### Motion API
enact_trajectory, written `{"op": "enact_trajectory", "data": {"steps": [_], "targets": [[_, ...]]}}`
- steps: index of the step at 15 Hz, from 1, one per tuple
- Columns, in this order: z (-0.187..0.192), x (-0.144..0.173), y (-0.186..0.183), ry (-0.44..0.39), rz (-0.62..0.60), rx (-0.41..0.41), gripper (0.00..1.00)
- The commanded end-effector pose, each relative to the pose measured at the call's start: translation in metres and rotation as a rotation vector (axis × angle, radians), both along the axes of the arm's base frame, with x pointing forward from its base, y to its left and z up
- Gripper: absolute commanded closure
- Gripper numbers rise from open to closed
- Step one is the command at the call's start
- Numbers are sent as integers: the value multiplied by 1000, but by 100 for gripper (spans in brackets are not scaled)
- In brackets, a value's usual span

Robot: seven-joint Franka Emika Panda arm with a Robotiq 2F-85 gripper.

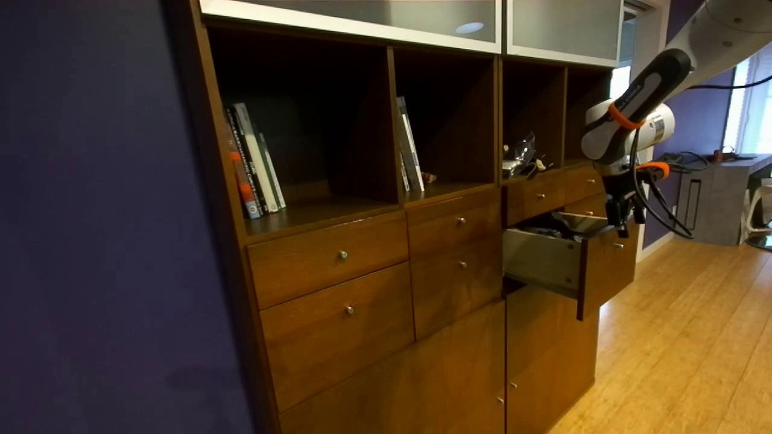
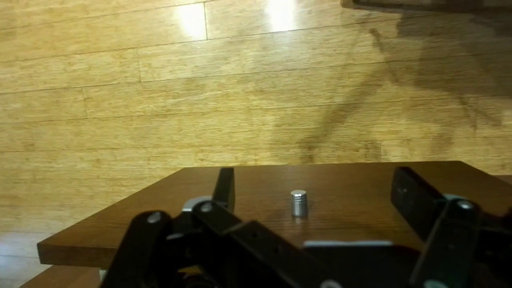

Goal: Close the drawer

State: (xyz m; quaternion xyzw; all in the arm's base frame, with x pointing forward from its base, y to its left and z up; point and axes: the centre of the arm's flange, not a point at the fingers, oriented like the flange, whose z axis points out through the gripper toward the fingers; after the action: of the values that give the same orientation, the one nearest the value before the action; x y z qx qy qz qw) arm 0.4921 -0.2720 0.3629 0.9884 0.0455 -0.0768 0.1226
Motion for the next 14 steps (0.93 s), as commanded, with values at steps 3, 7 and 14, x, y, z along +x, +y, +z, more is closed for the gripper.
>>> {"op": "enact_trajectory", "data": {"steps": [3, 7, 14], "targets": [[-9, 22, -7, -23, 12, 57, 0], [-11, 31, -5, -59, -30, 116, 0], [-19, 45, 1, -163, -4, 200, 0]]}}
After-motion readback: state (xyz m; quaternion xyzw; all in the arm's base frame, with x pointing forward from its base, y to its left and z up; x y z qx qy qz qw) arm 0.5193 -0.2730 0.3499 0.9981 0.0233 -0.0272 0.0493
